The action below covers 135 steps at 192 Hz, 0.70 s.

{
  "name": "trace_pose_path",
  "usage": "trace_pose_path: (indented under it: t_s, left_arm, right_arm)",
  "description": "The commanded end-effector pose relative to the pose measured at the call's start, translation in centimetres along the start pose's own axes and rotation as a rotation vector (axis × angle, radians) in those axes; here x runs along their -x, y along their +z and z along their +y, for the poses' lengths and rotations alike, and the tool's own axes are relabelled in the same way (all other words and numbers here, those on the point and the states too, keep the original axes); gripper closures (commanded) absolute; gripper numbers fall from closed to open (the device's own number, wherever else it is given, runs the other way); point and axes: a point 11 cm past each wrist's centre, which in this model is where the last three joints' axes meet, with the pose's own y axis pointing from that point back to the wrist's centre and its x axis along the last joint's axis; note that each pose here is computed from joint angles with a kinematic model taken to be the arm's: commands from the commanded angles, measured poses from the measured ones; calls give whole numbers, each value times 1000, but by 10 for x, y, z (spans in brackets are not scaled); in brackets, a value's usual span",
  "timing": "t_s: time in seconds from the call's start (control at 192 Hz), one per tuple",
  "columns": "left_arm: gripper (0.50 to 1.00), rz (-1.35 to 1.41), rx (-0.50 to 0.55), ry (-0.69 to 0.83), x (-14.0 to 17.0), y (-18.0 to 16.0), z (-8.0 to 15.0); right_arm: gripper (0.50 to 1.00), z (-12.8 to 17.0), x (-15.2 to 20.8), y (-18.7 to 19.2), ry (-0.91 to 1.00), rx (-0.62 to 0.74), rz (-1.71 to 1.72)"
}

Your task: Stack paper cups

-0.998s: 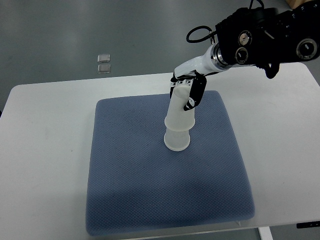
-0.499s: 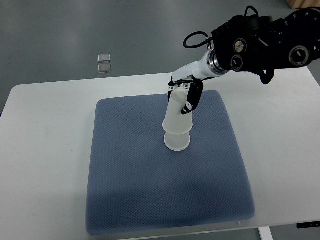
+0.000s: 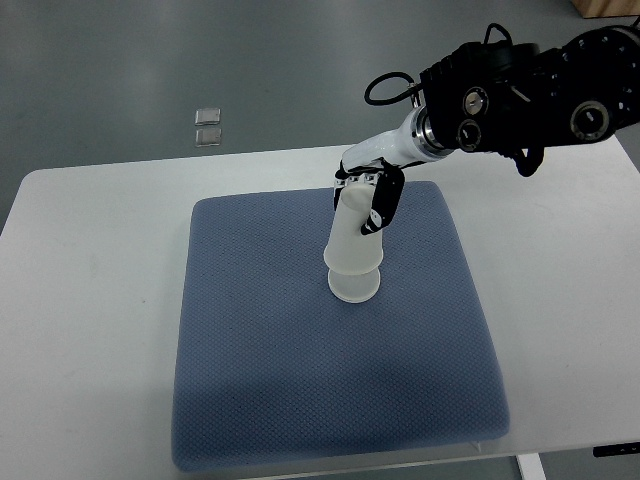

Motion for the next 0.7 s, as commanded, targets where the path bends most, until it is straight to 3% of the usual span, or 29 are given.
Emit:
trace_pose_path:
  t_s: [0.0,0.26,0.697]
  left_arm:
    - [500,-1,-1,0,0,0,0]
    - [500,-1,1,0,0,0,0]
    - [500,-1,-1,0,0,0,0]
  right_arm:
    - [762,0,0,0,0,-2,-1]
    - [722,0,0,-1,0,-3,-1]
    - [715,0,-1,-3,3,-7,0]
